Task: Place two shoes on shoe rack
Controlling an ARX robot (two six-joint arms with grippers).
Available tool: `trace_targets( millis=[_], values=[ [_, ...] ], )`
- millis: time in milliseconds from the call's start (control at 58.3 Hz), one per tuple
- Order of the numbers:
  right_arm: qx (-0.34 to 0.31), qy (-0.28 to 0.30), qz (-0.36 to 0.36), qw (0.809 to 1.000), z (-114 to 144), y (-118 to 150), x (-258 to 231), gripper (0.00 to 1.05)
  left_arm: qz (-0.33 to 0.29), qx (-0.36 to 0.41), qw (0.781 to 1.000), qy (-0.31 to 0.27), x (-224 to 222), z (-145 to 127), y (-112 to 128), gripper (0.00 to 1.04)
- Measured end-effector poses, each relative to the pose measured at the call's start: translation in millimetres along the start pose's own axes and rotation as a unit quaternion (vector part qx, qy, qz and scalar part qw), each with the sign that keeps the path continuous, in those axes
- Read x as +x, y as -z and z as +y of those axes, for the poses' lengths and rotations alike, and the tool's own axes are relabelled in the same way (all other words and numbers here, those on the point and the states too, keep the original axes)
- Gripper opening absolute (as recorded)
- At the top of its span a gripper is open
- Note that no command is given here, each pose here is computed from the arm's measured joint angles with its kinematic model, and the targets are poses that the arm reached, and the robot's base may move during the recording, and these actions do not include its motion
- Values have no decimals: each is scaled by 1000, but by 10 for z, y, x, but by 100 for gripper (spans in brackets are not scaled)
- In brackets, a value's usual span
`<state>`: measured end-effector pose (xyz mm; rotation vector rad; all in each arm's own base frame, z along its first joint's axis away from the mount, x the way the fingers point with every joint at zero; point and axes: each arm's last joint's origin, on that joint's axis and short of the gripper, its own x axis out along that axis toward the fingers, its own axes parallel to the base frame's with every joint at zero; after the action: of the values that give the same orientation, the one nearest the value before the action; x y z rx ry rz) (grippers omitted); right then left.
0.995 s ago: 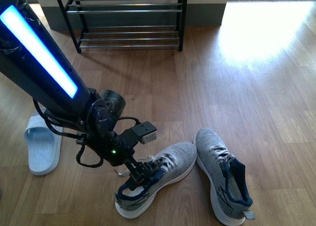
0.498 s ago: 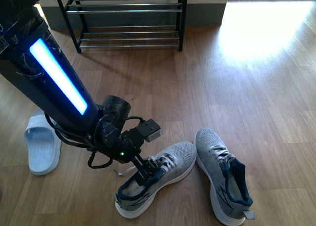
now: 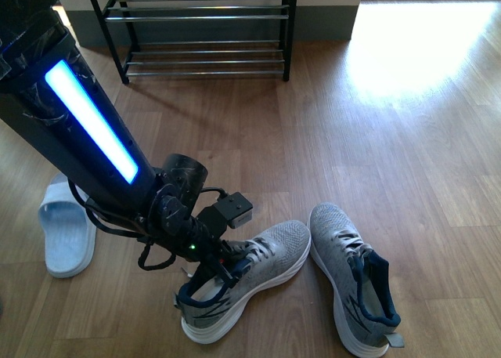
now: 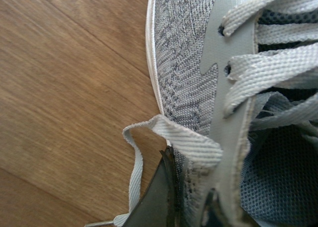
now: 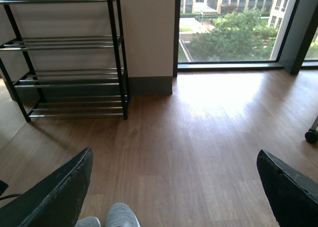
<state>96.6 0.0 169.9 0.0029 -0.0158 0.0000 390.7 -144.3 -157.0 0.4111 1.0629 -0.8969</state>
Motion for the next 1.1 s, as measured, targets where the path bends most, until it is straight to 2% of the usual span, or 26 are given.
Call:
trace_targets(
  millis=[154, 257, 360, 429, 515, 635, 738, 875, 995, 1098],
  values=[
    [0, 0, 0, 1000, 0, 0, 0, 96, 3, -5, 1000, -27, -84, 37, 55, 2],
    [0, 0, 0, 1000, 0, 0, 0, 96, 10, -37, 994, -102, -321, 152, 157, 2],
    [0, 0, 0, 1000, 0, 0, 0, 96, -13, -81, 984, -157, -626, 302, 168, 2],
    [0, 0, 0, 1000, 0, 0, 0, 96, -40, -111, 973, -201, -913, 392, 147, 2],
    [0, 0, 0, 1000, 0, 0, 0, 96, -98, -143, 941, -290, -1535, 461, 39, 2],
    [0, 0, 0, 1000, 0, 0, 0, 96, -155, -163, 911, -347, -2094, 380, 6, 2],
    [0, 0, 0, 1000, 0, 0, 0, 96, -187, -180, 890, -376, -2508, 186, 85, 2],
    [0, 0, 0, 1000, 0, 0, 0, 96, -229, -207, 864, -399, -3023, -250, 299, 2],
    [0, 0, 0, 1000, 0, 0, 0, 96, -262, -237, 837, -417, -3459, -790, 499, 2],
    [0, 0, 0, 1000, 0, 0, 0, 96, -279, -260, 816, -433, -3668, -1152, 674, 2]
  ],
)
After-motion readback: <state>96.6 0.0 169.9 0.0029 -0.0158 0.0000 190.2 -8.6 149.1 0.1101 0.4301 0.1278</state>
